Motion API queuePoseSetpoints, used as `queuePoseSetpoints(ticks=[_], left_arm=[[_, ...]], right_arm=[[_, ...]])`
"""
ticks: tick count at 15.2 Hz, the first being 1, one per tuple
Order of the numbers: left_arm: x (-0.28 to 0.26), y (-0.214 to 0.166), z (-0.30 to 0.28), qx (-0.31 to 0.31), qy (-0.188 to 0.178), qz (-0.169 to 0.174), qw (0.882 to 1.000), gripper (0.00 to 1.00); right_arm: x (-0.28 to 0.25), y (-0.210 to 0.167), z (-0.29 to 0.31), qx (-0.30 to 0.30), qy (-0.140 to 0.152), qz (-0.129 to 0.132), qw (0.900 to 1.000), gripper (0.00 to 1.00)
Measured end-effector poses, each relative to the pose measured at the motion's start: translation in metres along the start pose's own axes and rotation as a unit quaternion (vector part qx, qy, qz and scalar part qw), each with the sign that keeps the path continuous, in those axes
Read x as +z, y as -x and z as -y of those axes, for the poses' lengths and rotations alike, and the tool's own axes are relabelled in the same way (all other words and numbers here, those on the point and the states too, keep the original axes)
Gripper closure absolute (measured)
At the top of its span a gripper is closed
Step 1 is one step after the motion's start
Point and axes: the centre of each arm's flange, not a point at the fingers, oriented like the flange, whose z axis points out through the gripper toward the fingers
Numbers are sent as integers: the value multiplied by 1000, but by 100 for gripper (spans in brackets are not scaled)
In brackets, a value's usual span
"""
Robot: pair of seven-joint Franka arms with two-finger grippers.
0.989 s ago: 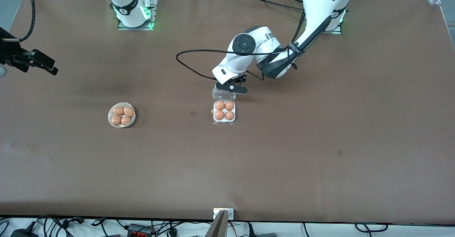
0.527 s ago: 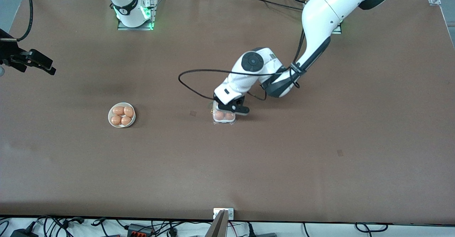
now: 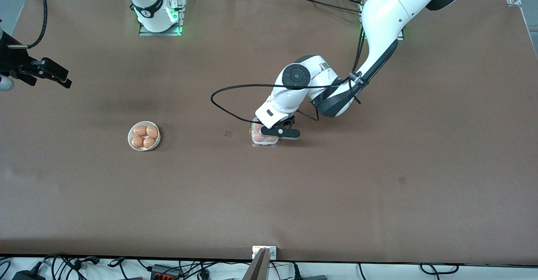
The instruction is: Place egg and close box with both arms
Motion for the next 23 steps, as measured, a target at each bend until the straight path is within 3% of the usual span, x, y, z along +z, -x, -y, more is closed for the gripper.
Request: queuePoseSetpoints(ticks=[5, 9, 13, 15, 23], left_arm=[[-72, -22, 70, 71, -94, 36, 992, 99], [-131, -49, 137, 116, -129, 68, 982, 99], [-200, -72, 202, 133, -140, 110, 975, 97], [-233, -77, 229, 125, -139, 110, 976, 86], [-329, -72, 305, 55, -95, 66, 992, 18]], right_arm=[[0, 0, 0, 0, 0, 0, 1000, 0], [1, 3, 4, -9, 5, 9, 1000, 0], [1, 3, 5, -15, 6, 9, 1000, 0], [1, 3, 5, -15, 6, 9, 1000, 0], [0, 3, 4, -15, 6, 8, 1000, 0]])
